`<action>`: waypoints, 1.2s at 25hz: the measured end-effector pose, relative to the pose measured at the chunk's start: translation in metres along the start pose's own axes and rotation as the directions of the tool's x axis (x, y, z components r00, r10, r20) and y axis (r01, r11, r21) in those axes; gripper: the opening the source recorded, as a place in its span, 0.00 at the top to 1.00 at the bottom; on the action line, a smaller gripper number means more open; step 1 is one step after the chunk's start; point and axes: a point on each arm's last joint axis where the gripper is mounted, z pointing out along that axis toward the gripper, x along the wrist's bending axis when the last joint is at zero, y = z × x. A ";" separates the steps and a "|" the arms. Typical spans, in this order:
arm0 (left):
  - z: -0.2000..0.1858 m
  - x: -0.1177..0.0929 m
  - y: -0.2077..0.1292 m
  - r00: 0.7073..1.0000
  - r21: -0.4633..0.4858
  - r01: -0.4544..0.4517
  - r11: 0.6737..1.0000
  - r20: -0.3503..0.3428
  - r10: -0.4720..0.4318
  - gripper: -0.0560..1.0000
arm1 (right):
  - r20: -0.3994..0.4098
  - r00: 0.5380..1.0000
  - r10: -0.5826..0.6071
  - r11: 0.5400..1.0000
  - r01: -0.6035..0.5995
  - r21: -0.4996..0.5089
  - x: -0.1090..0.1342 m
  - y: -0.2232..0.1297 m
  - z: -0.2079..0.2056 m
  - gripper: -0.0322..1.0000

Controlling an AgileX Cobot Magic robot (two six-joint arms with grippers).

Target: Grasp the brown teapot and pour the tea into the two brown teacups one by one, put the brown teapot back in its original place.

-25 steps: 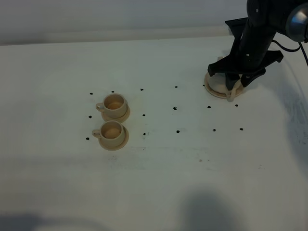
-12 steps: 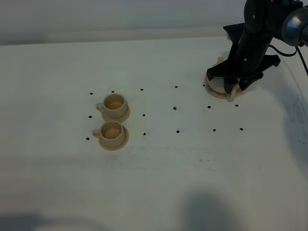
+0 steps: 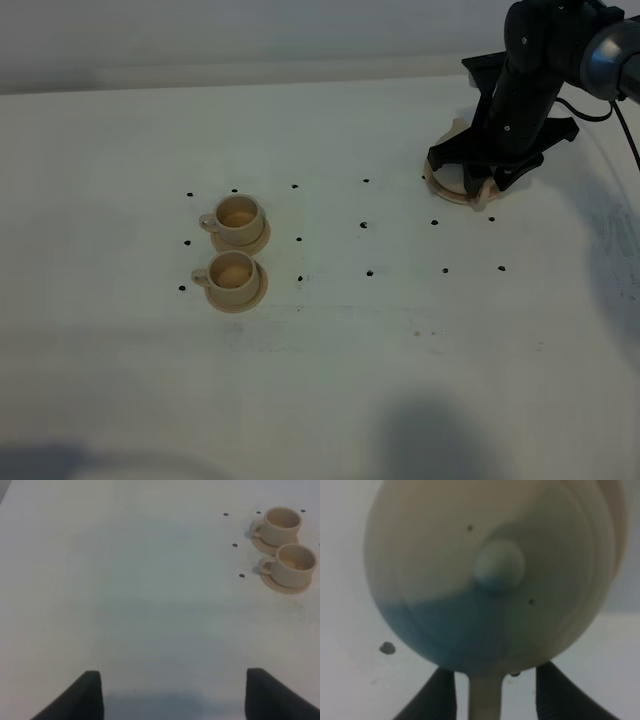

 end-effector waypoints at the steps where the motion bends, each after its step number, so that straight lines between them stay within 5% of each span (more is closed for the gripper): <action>1: 0.000 0.000 0.000 1.000 0.000 0.000 1.000 0.000 0.000 0.41 | 0.000 1.000 0.000 1.000 0.000 0.003 0.000 0.000 0.001 0.62; 10: 0.000 0.000 0.000 1.000 0.000 0.000 1.000 0.000 0.000 0.41 | 0.000 1.000 -0.008 1.000 0.008 0.005 0.000 0.000 0.003 0.65; 16: 0.000 0.000 0.000 1.000 0.000 0.000 1.000 0.000 0.000 0.41 | 0.002 1.000 -0.022 1.000 0.022 -0.004 -0.001 0.001 0.003 0.89; 30: 0.000 0.000 0.000 1.000 0.000 0.000 1.000 0.000 0.000 0.41 | 0.003 0.999 -0.033 0.999 0.033 -0.034 -0.001 0.003 0.003 0.89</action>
